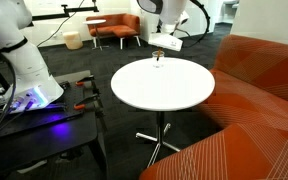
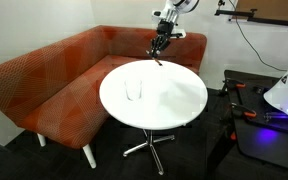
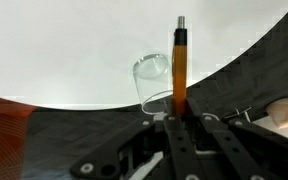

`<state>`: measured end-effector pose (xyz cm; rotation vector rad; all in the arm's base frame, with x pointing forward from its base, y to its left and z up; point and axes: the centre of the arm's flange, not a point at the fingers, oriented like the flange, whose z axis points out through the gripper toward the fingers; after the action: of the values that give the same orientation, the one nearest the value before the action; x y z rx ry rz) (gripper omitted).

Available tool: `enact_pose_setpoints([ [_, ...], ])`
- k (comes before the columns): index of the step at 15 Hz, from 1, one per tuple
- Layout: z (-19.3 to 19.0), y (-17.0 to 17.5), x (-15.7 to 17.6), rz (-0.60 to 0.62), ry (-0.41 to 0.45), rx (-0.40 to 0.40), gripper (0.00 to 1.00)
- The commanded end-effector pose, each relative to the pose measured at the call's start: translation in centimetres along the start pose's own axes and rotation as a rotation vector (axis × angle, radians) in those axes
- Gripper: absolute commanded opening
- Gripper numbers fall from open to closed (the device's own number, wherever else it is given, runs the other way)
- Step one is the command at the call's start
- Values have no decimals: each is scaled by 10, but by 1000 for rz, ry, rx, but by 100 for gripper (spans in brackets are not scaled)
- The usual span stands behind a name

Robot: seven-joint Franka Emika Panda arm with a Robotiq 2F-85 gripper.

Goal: Take the pen out of the glass and set it on the table

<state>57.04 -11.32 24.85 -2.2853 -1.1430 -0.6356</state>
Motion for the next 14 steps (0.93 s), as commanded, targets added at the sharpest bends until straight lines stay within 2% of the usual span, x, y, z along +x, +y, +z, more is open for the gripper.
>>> enact_pose_setpoints([
  [1,10,11,-3,134,-48,-28,6],
  [6,26,23,-15,311,-152,-45,8],
  [8,30,26,-16,353,-176,-42,12],
  [10,32,28,-14,387,-199,-40,40],
  [14,29,22,-3,416,-238,-50,69],
])
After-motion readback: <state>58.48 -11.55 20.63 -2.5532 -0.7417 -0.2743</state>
